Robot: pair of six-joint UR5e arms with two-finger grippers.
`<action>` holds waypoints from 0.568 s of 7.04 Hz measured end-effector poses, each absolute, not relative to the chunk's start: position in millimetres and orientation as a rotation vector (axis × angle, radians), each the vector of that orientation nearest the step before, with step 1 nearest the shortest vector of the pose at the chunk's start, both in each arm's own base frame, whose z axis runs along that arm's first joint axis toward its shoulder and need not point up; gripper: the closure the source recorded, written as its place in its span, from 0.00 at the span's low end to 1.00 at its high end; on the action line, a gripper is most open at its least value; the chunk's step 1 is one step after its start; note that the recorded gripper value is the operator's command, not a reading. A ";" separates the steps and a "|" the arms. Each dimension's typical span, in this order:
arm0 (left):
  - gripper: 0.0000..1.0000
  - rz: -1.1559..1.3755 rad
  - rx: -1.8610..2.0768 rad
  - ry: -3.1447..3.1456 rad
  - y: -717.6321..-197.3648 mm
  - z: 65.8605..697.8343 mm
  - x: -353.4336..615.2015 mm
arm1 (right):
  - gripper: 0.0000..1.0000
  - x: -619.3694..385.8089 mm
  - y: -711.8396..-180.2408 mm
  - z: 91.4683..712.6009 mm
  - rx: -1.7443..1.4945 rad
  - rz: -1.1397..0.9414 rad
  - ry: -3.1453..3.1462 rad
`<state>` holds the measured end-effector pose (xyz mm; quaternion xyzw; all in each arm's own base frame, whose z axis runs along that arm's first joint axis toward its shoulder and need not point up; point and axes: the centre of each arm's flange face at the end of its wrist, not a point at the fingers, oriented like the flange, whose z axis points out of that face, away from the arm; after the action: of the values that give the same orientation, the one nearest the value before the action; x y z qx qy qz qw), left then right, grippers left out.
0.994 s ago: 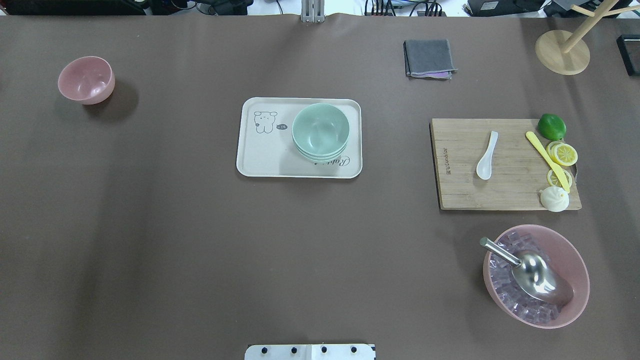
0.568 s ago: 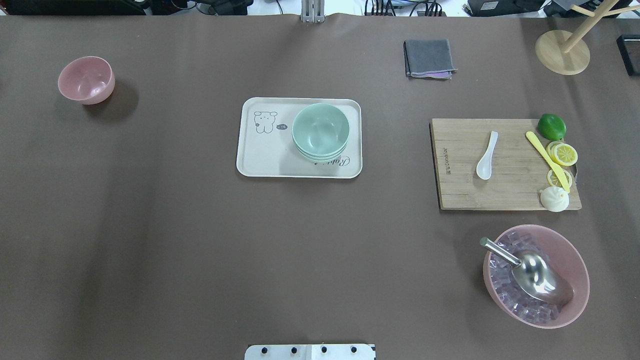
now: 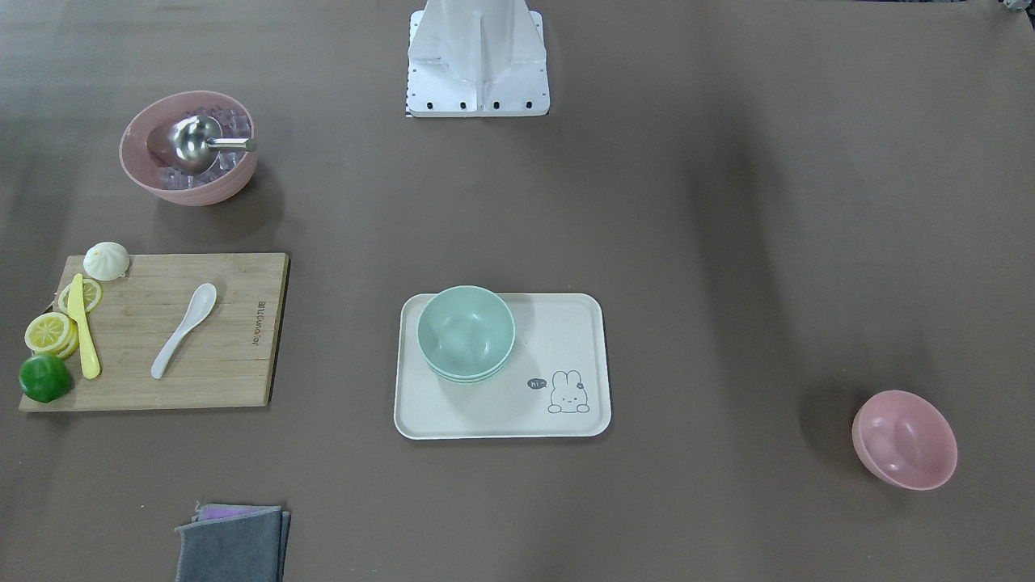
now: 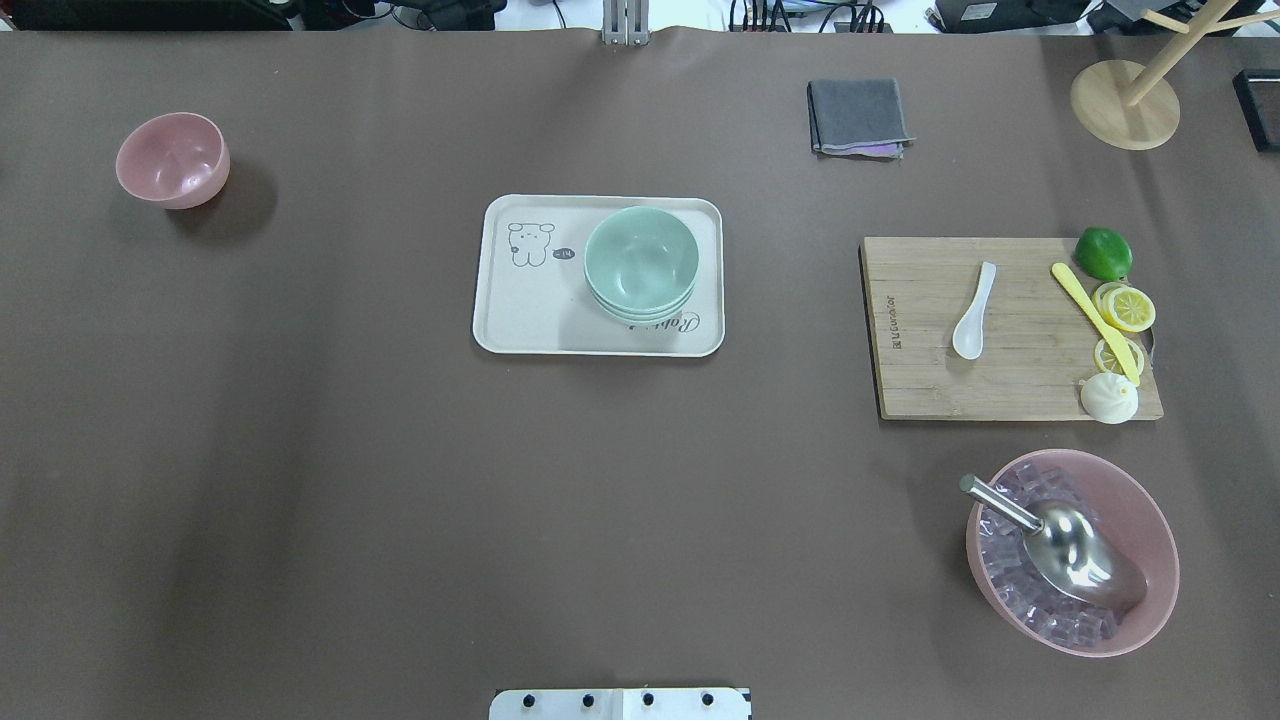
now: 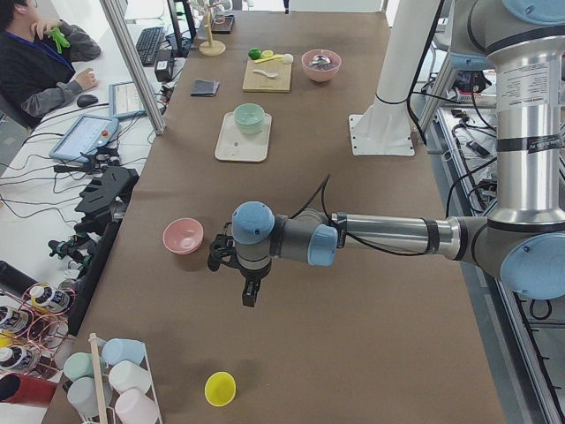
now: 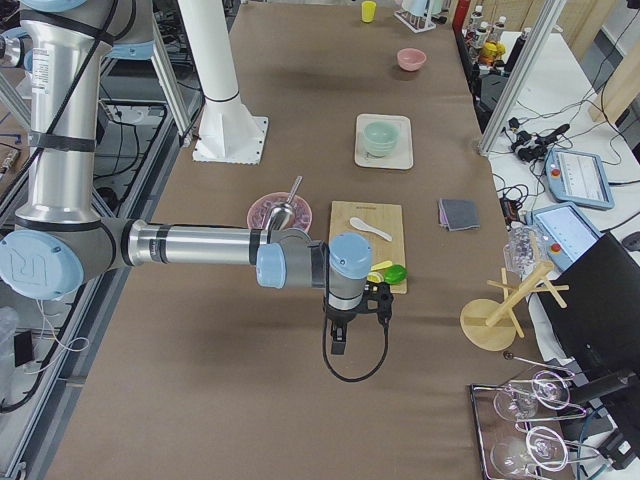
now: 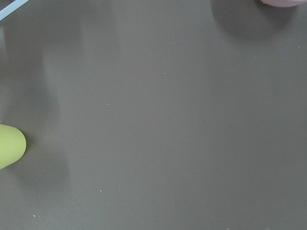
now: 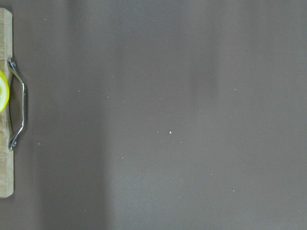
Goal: Stack pink bowl on green and place spoon
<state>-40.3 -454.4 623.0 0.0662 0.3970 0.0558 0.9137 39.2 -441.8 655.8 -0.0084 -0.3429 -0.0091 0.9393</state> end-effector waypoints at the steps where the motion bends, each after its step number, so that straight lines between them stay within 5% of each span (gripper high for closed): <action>1: 0.01 0.118 0.148 0.820 -455.6 615.4 -40.0 | 0.00 39.3 -441.0 643.9 0.004 -0.027 -0.702; 4: 0.01 0.147 0.215 0.822 -464.0 587.7 -39.4 | 0.00 39.2 -443.1 592.6 0.105 -0.062 -0.706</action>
<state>-39.4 -464.0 587.7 0.1042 0.3983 0.0711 0.9086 39.2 -443.1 592.6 0.0516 -0.3455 -0.0303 0.9365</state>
